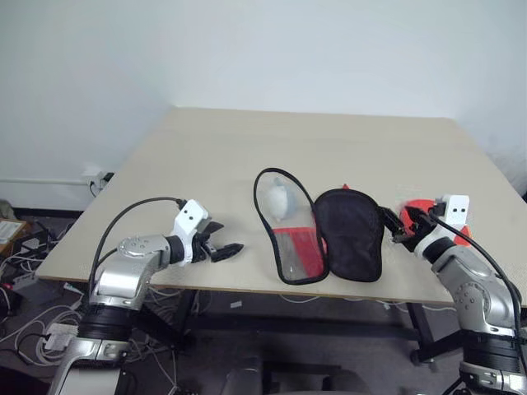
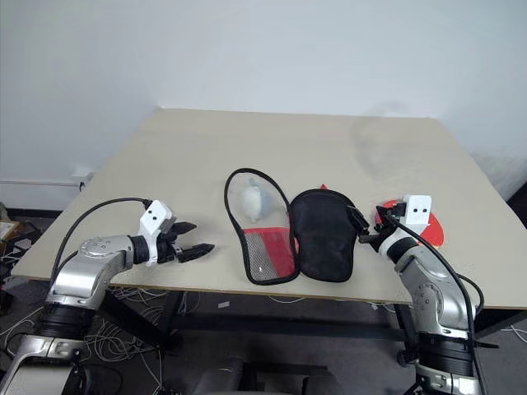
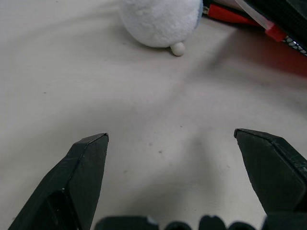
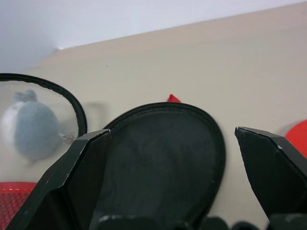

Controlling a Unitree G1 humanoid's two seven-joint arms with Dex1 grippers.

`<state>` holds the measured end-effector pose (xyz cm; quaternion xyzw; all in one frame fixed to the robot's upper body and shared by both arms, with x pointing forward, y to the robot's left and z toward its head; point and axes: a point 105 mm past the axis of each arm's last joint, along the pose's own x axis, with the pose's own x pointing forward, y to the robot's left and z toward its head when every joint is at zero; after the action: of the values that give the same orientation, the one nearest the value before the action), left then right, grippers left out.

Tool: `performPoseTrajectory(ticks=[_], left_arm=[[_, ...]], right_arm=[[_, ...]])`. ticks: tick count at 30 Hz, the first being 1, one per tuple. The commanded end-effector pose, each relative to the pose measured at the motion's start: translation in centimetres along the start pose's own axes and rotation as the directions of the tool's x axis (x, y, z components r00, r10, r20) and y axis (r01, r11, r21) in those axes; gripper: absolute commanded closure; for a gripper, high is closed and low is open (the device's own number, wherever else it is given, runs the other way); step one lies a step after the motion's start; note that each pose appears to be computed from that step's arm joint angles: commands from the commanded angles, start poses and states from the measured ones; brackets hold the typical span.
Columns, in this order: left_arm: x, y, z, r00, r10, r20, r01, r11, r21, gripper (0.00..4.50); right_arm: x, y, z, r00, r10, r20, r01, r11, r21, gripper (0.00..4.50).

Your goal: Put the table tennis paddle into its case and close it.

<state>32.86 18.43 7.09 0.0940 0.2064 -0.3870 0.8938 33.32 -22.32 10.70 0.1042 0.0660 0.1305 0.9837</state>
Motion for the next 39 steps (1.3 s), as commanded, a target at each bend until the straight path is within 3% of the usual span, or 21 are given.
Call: performPoseTrajectory(ticks=[1,7,11,18,22,25,39], left_arm=[[0.0,-0.2,1.1,1.0,0.003,0.027,-0.004,0.999,0.035,0.0],[-0.2,-0.9,1.4,0.999,-0.037,0.023,0.037,0.999,0.028,0.0],[-0.4,-2.7,2.3,0.988,-0.149,0.028,0.148,0.988,0.039,0.0],[-0.3,-5.3,4.2,0.953,-0.299,0.051,0.299,0.954,-0.005,0.0],[0.7,-6.0,4.7,0.943,-0.331,0.043,0.331,0.944,0.006,0.0],[1.3,-6.5,4.9,0.934,-0.354,0.043,0.354,0.935,0.004,0.0],[2.0,-6.9,5.3,0.918,-0.396,0.026,0.395,0.918,0.029,0.0]], right_arm=[[-0.4,-0.8,1.3,0.999,-0.031,0.035,0.033,0.999,-0.035,0.02],[-0.4,-2.2,0.8,0.994,-0.112,0.015,0.112,0.992,-0.055,0.02],[-1.1,-3.1,0.6,0.987,-0.161,-0.016,0.159,0.982,-0.099,0.02],[-3.5,-6.2,0.9,0.957,-0.272,-0.1,0.253,0.953,-0.168,0.02],[-4.8,-7.6,0.2,0.928,-0.292,-0.232,0.25,0.948,-0.196,0.02],[-5.3,-8.8,0.5,0.907,-0.35,-0.235,0.301,0.927,-0.222,0.02],[-7.2,-10.6,-4.4,0.801,-0.359,-0.48,0.356,0.929,-0.101,0.02]])
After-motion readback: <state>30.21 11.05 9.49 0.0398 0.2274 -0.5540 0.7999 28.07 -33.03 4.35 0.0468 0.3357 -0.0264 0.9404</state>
